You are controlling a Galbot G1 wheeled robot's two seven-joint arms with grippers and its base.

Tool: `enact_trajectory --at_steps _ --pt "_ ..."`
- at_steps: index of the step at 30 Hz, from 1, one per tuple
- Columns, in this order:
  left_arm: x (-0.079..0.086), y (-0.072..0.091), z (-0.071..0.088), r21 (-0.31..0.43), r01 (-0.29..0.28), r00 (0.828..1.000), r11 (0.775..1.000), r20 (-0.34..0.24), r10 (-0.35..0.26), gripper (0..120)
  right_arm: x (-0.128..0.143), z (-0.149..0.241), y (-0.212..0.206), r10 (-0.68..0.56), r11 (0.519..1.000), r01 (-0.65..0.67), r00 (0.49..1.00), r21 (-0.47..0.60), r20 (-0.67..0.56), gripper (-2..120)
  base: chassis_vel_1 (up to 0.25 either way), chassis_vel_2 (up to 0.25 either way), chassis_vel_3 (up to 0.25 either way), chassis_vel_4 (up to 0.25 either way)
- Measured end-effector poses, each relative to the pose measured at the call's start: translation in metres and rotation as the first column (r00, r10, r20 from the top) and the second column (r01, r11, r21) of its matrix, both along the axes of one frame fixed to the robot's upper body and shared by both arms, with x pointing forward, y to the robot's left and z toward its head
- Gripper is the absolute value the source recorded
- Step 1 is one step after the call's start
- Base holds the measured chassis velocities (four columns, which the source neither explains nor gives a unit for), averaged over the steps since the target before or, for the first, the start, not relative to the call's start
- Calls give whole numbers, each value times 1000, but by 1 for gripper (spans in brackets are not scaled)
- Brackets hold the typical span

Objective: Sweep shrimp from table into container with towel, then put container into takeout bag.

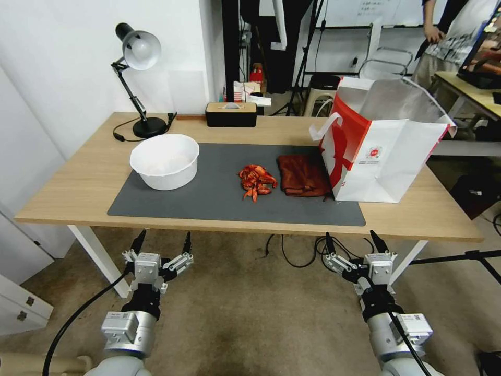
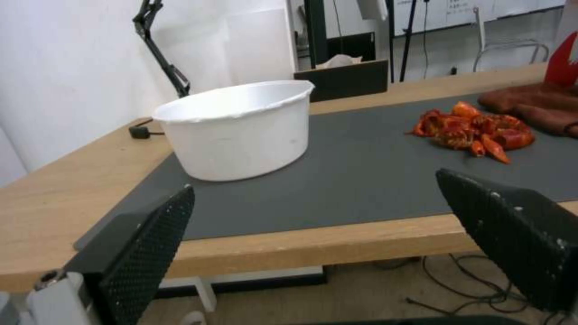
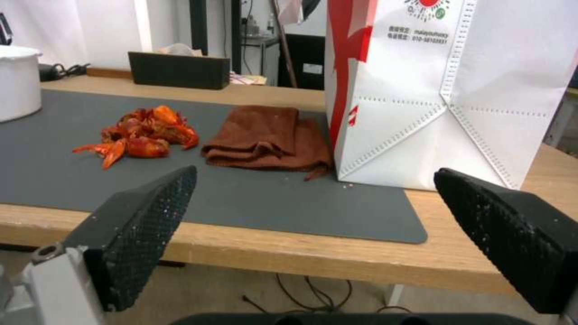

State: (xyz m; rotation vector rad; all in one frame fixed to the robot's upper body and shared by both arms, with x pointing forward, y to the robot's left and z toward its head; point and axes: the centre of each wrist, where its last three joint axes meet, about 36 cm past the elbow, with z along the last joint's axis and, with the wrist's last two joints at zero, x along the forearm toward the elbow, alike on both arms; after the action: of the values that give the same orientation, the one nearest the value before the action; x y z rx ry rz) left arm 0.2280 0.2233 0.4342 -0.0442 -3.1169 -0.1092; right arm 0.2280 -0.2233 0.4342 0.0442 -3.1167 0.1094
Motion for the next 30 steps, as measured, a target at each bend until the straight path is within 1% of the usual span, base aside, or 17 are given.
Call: enact_trajectory --at_steps 13,16,17,19,20,21,23,25,26,27,28,30 --pt "0 0 0 0 0 1000 1000 0 0 100 0 0 0 1 1000 -1 1000 0 0 100 0 0 0 0" --pt "1 2 2 -2 -1 1000 1000 1 1 100 0 0 -1 5 1000 -5 1000 0 -1 100 0 0 0 0" --pt "3 4 5 -5 -5 1000 1000 3 5 100 0 0 -1 6 1000 -6 1000 0 -1 100 0 0 0 0" --pt "11 16 21 -18 -21 1000 1000 18 22 100 1 4 -5 32 999 -32 999 3 -3 100 0 0 0 0" --pt "11 16 21 -18 -21 1000 1000 18 22 100 1 4 -5 32 999 -32 999 3 -3 100 0 0 0 0" --pt "13 19 25 -21 -25 999 999 21 25 100 1 6 -7 44 999 -44 999 4 -3 100 0 0 0 0" --pt "22 31 48 -39 -37 999 999 35 39 100 2 16 -16 107 994 -107 994 9 -6 100 0 0 0 0" --pt "22 31 48 -39 -37 999 999 35 39 100 2 16 -16 107 994 -107 994 9 -6 100 0 0 0 0" --pt "26 36 61 -47 -40 998 998 41 42 100 2 21 -21 142 990 -142 990 12 -7 100 0 0 0 0" --pt "32 44 84 -57 -39 998 998 51 42 100 3 31 -30 208 978 -207 978 17 -7 100 0 0 0 0" --pt "33 47 90 -67 -33 998 997 57 37 100 3 39 -36 256 967 -256 967 21 -5 100 0 0 0 0" --pt "33 48 90 -68 -31 998 997 57 35 100 3 42 -38 276 961 -276 961 23 -5 100 0 0 0 0"
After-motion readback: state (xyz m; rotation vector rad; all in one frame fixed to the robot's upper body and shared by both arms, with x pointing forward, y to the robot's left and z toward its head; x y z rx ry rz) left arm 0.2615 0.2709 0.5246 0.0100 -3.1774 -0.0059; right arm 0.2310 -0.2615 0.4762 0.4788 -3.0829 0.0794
